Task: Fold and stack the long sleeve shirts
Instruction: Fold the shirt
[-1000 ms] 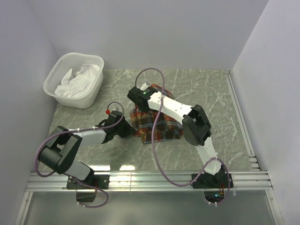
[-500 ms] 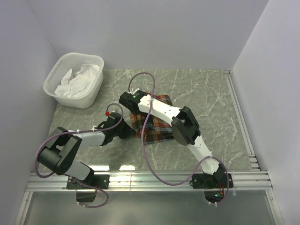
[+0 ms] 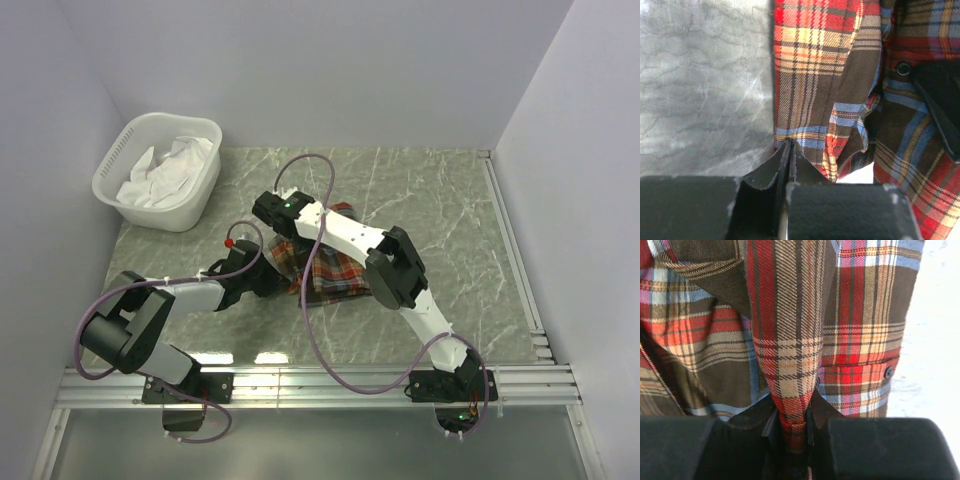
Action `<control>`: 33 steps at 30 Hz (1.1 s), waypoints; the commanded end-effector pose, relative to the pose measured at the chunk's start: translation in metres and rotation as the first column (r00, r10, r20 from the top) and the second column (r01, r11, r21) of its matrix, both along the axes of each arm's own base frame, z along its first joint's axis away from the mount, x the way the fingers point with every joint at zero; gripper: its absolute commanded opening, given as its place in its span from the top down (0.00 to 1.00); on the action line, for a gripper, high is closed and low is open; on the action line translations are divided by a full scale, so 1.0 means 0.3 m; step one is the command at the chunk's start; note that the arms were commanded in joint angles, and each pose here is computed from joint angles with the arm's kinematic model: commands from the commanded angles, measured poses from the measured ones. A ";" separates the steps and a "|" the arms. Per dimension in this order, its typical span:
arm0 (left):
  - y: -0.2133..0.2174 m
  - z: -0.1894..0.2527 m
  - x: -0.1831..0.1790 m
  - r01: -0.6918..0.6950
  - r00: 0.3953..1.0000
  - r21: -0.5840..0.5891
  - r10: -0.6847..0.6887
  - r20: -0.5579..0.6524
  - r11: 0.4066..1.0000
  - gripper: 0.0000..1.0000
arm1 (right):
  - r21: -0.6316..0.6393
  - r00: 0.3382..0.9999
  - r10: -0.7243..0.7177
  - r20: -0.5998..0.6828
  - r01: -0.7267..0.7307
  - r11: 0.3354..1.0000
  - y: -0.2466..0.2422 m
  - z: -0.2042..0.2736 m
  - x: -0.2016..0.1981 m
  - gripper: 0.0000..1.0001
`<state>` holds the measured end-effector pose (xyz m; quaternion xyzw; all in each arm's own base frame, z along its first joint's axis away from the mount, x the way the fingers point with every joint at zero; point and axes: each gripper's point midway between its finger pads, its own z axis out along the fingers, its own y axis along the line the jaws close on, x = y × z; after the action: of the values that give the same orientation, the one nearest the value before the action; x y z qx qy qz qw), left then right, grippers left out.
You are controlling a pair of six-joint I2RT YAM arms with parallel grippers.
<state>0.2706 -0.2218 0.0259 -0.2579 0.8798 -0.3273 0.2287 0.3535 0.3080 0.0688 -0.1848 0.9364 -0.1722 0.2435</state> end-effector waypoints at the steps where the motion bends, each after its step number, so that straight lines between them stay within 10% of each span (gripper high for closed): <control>1: -0.013 0.025 0.008 0.009 1.000 -0.031 -0.008 0.028 0.999 0.96 | 0.164 0.998 -0.055 0.040 0.048 0.985 0.072 0.044 0.032 0.77; 13: 0.006 0.021 0.003 0.002 1.000 0.000 -0.002 0.028 1.000 0.99 | 0.303 0.993 -0.098 0.062 0.075 0.950 0.070 0.130 0.033 0.55; 26: 0.013 0.015 0.003 0.010 0.999 0.023 -0.011 0.030 1.000 0.99 | 0.362 0.990 -0.101 0.094 0.060 0.930 0.089 0.206 0.047 0.91; 33: 0.021 0.020 0.010 0.009 0.999 0.049 -0.010 0.036 0.999 0.99 | 0.374 0.990 -0.110 0.091 0.068 0.925 0.104 0.191 0.055 0.85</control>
<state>0.2684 -0.2185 0.0239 -0.2500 0.8848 -0.3181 0.2312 0.3570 0.3269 0.0865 -0.1140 0.9543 -0.0597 0.2699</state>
